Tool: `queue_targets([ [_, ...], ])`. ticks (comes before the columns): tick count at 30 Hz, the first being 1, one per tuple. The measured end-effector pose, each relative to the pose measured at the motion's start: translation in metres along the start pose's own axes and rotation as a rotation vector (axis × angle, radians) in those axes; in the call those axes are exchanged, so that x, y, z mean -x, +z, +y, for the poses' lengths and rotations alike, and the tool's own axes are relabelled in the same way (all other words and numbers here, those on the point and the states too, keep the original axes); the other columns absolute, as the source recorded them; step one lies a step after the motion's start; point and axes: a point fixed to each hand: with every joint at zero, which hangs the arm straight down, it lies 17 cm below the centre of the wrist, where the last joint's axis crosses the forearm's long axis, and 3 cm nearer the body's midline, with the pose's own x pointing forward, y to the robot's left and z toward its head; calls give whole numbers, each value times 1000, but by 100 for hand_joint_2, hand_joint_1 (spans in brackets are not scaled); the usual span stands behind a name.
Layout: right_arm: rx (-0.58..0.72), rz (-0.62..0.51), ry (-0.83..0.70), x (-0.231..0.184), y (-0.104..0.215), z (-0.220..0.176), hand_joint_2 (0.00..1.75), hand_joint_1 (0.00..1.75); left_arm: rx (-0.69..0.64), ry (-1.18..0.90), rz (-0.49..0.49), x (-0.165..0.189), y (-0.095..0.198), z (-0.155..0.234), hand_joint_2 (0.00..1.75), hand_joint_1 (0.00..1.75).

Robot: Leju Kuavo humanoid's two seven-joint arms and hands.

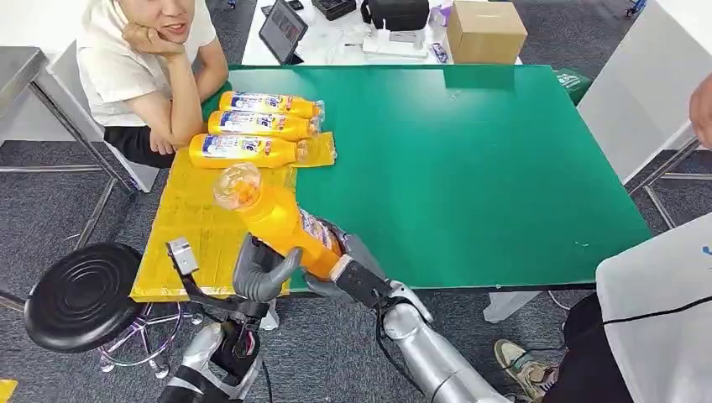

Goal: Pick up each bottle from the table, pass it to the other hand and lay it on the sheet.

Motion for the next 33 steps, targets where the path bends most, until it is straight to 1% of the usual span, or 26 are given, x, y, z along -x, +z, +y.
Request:
queue_targets([
  [7,16,9,13,2,-1,-4,0,0,-7,-84,-7,1,2,3,175,175],
  [12,38,12,16,7,9,-2,0,0,-36,-102,-31,-11,5,15,175,175],
  [18,125,17,37,14,24,-18,0,0,-67,-148,-39,-15,11,24,175,175],
  [24,297,23,133,20,46,-56,0,0,-142,-430,-88,-30,11,41,175,175],
  [28,345,30,158,22,56,-70,0,0,-163,-507,-97,-34,11,46,175,175],
  [30,386,36,172,22,62,-78,0,0,-203,-626,-95,-36,11,55,175,175],
  [31,417,41,181,22,66,-84,0,0,-237,-734,-93,-38,12,63,175,175],
  [32,441,47,184,23,71,-88,175,0,-258,-824,-94,-40,12,68,175,175],
  [33,466,49,189,23,75,-93,175,0,-282,-892,-99,-44,12,73,175,175],
])
